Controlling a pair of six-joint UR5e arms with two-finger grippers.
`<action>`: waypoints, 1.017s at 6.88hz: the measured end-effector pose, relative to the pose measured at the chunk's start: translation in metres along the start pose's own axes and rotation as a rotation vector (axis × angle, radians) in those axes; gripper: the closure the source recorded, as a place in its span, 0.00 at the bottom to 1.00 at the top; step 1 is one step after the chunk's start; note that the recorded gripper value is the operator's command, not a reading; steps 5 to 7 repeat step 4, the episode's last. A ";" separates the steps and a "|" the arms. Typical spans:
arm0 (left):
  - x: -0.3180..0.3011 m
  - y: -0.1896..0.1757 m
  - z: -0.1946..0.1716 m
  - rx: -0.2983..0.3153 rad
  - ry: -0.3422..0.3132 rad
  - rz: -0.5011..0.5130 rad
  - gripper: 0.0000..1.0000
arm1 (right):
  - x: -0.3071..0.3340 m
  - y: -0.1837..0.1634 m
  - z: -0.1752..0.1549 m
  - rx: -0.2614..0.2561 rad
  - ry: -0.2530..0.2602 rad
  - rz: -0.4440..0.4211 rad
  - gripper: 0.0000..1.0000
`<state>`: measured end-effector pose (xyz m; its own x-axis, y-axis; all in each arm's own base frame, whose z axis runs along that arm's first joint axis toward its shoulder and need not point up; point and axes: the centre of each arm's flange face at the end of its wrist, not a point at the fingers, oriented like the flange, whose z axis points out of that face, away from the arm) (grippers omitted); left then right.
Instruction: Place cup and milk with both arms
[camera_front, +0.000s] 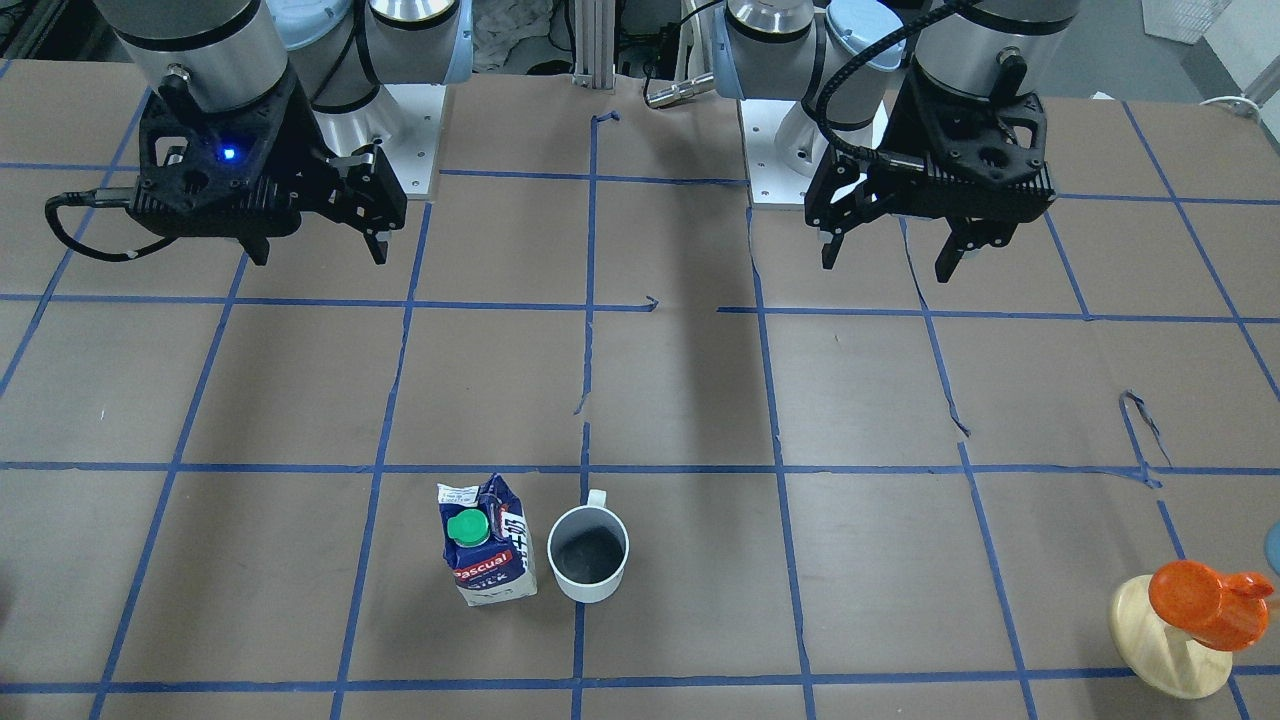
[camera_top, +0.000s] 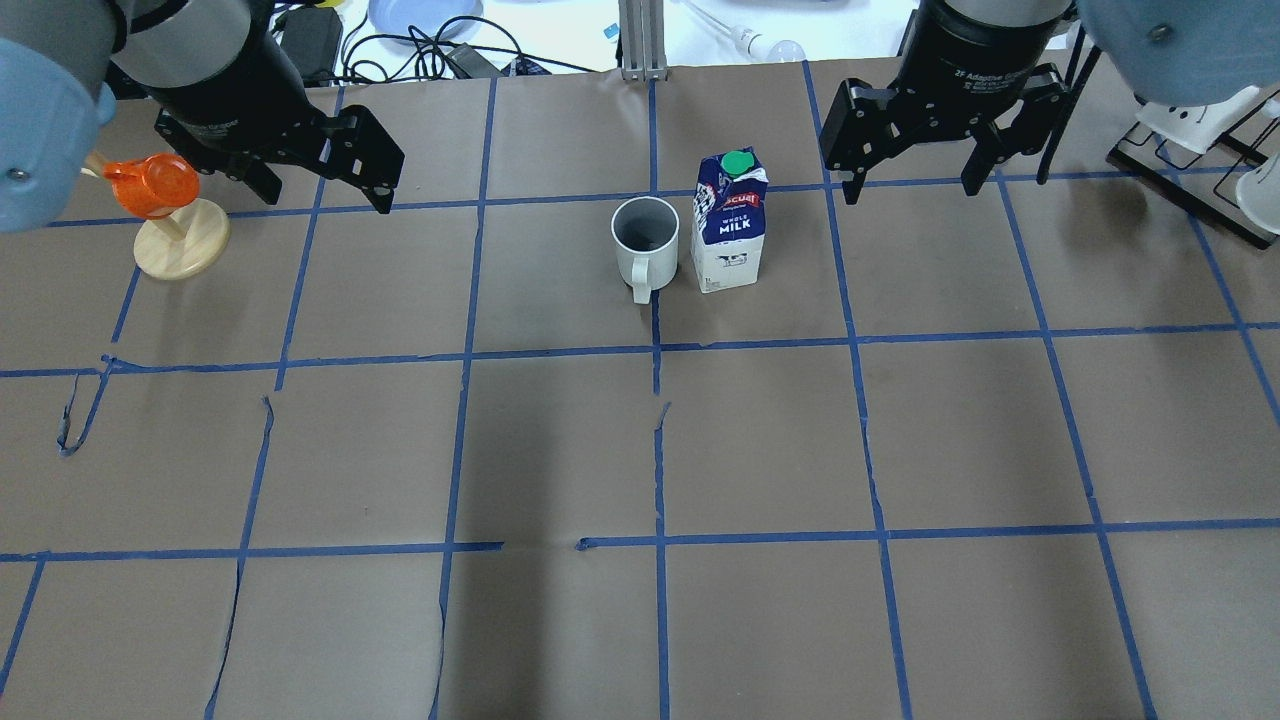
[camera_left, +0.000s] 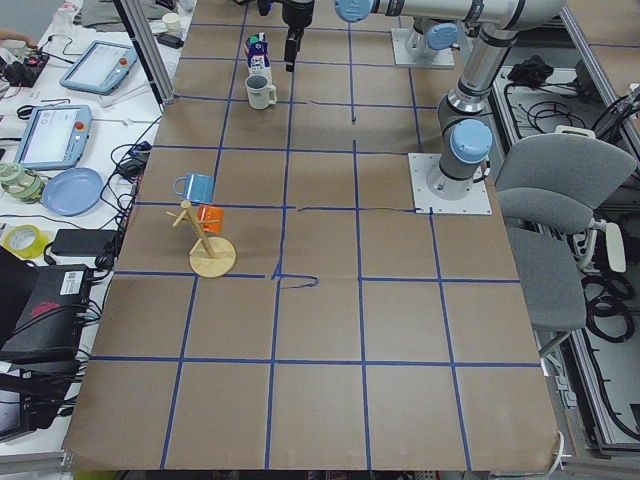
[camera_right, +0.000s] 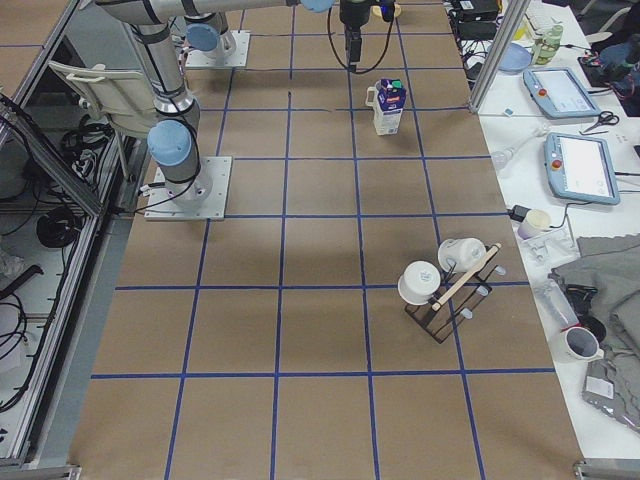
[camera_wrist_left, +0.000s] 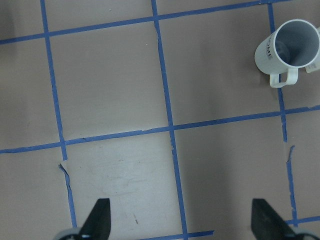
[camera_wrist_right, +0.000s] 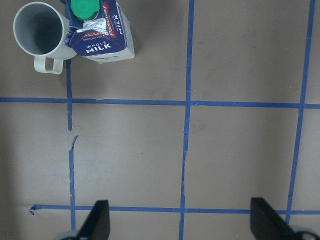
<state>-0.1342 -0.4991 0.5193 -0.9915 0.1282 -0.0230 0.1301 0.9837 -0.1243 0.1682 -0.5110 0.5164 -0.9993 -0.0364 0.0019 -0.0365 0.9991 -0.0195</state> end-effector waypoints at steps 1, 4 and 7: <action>0.000 0.000 0.000 -0.001 0.000 0.000 0.00 | 0.000 0.000 0.000 0.005 0.001 0.000 0.00; 0.000 0.000 0.000 -0.001 -0.001 0.000 0.00 | 0.000 -0.001 -0.002 0.011 0.001 0.000 0.00; 0.000 0.000 0.000 -0.001 -0.001 0.000 0.00 | 0.000 -0.001 -0.002 0.011 0.001 0.000 0.00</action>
